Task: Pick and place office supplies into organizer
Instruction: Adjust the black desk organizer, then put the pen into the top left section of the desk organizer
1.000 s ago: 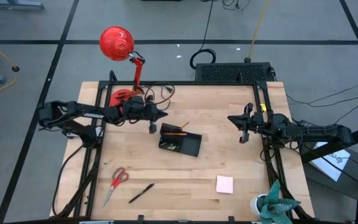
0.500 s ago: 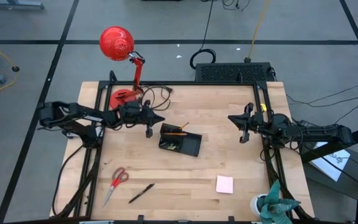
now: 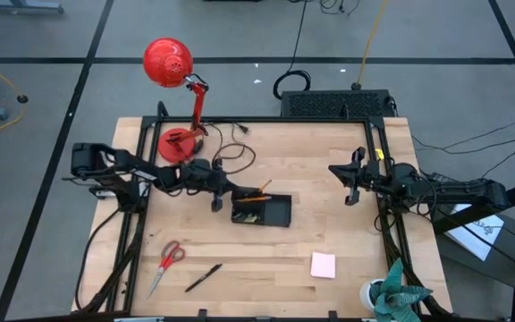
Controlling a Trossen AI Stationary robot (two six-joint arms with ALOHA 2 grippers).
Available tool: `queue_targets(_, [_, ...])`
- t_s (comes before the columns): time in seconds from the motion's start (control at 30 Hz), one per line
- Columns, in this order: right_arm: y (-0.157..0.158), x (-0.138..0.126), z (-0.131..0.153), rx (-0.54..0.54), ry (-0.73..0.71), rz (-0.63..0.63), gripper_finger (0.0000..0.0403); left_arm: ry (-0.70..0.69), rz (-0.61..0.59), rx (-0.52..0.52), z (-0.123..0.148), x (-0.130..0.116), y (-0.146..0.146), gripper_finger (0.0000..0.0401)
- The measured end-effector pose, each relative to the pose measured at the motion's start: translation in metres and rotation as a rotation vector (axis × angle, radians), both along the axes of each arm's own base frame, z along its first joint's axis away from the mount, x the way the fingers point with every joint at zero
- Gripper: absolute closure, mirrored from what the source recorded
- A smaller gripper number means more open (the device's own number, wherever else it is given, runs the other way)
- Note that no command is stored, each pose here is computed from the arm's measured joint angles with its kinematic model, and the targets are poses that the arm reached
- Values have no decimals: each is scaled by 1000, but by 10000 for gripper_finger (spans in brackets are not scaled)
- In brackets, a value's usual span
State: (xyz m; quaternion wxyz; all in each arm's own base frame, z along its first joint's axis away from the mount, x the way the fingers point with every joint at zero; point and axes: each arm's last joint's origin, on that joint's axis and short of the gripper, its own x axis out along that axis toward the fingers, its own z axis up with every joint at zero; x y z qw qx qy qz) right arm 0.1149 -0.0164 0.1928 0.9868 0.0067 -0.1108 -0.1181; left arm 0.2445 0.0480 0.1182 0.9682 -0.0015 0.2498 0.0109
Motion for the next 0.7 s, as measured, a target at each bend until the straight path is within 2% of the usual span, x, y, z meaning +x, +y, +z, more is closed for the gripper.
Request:
queue_targets(0.27, [0, 0, 0, 0, 0, 0, 399, 7, -29, 12, -1, 2, -11, 395])
queue_targets(0.43, [0, 0, 0, 0, 1, 0, 399, 3, 58, 91, 3, 1, -9, 395])
queue_targets(0.53, [0, 0, -1, 1, 12, 0, 399, -50, 84, 169, 19, -1, -8, 399])
queue_targets(0.7, [0, 0, -2, 2, 19, 0, 399, -108, 91, 164, 56, -16, -12, 391])
